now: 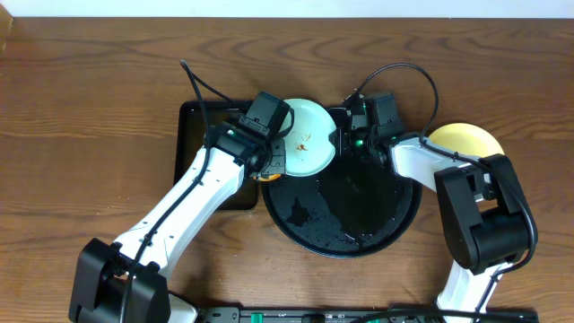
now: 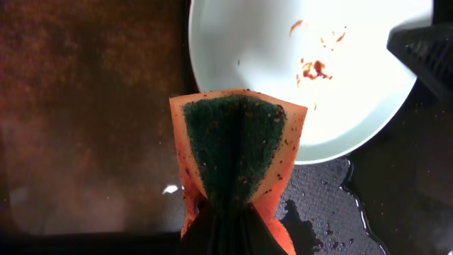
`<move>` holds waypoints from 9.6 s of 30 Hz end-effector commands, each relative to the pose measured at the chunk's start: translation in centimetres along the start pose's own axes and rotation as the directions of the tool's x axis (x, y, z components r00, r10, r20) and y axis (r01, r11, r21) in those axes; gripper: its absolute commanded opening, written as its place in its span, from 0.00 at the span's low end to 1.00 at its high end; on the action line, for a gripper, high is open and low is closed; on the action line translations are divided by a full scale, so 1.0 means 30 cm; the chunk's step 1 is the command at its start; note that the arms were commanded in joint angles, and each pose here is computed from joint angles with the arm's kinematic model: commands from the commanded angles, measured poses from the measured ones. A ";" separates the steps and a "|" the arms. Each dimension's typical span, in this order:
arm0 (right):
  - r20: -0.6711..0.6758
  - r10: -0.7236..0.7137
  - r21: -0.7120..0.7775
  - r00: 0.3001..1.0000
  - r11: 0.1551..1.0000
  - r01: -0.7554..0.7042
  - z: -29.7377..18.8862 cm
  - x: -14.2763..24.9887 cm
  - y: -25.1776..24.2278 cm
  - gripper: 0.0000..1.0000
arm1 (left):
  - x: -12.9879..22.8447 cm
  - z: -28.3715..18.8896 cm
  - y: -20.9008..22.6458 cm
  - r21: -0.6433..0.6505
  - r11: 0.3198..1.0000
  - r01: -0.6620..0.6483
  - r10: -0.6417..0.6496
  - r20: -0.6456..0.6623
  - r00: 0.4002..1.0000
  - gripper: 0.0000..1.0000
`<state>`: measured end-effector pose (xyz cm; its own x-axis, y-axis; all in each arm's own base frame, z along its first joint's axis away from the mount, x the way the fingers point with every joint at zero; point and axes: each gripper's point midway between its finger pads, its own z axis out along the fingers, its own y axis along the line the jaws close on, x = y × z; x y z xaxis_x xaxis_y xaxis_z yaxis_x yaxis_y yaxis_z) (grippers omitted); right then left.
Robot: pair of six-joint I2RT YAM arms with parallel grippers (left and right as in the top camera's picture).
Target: Clean dirty plates on tray and stack at the side
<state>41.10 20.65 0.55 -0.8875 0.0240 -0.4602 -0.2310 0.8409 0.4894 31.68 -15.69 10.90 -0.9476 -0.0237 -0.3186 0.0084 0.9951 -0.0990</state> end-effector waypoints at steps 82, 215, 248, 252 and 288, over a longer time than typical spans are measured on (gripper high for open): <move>-0.275 0.165 0.402 0.947 0.915 -0.043 -0.290 0.265 -0.126 0.19 | -0.029 -0.004 -0.035 -0.065 0.997 -0.043 0.049 0.093 0.994 0.08; 0.068 -0.457 0.635 0.887 0.705 0.315 -0.699 -0.058 -0.069 0.01 | 0.031 0.055 0.371 -0.042 0.989 0.144 -0.149 -0.203 0.968 0.76; 0.309 -0.399 0.887 0.863 0.448 -0.110 -0.941 -0.152 -0.174 0.01 | 0.028 0.056 0.371 -0.041 0.989 0.144 -0.149 -0.199 0.969 0.76; 0.414 -0.260 0.870 0.872 0.395 -0.295 -1.023 -0.114 -0.323 0.01 | 0.028 0.056 0.371 -0.041 0.989 0.144 -0.149 -0.199 0.969 0.76; 0.081 0.168 0.301 0.982 0.936 -0.185 -0.692 0.111 -0.303 0.99 | 0.078 0.046 0.336 -0.015 0.997 0.071 -0.073 -0.260 0.963 0.88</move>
<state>33.11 0.02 10.49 -0.8358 0.2859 -0.4687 0.1472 0.9391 0.3104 31.52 -5.34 8.17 -0.9885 -0.1046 -0.1096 -0.0927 0.9898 -0.1086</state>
